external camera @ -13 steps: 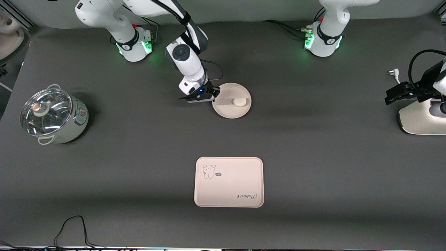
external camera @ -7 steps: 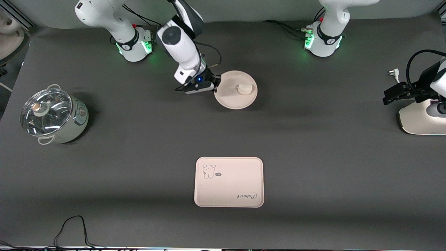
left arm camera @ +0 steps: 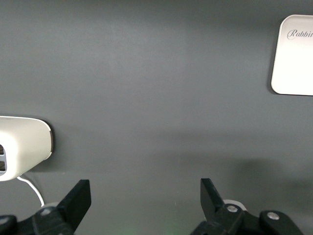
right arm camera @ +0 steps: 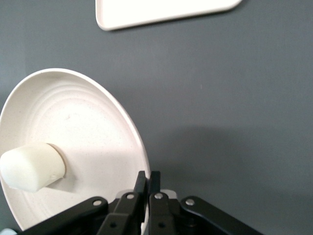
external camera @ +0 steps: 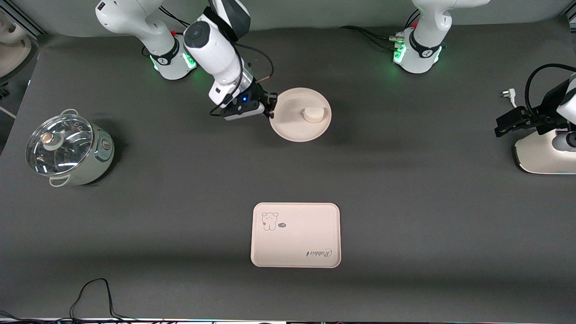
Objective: Place bun in plate and plate on tray
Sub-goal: 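Carry the plate with the right gripper over the rabbit tray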
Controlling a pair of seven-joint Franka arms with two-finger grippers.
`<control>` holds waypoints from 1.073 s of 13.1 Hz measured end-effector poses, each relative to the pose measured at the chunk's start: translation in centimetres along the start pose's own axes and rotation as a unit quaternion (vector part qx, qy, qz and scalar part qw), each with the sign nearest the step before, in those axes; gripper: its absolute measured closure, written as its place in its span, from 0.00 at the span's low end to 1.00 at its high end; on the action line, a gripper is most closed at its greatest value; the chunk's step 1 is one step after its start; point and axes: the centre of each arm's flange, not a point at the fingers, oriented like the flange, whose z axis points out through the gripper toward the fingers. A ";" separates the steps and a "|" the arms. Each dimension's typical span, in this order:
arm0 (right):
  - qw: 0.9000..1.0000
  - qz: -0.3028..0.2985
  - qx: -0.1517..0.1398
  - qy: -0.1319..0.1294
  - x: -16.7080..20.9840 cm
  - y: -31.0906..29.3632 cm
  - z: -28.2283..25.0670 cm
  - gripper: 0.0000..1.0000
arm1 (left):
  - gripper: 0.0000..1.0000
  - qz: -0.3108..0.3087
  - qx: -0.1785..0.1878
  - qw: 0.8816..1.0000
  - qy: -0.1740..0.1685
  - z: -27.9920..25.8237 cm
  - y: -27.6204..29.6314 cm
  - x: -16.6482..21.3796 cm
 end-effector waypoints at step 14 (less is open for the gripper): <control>0.998 0.056 0.007 0.025 27.0 0.8 6.4 0.96 | 0.00 0.001 -0.001 1.000 0.010 -0.3 0.1 0.2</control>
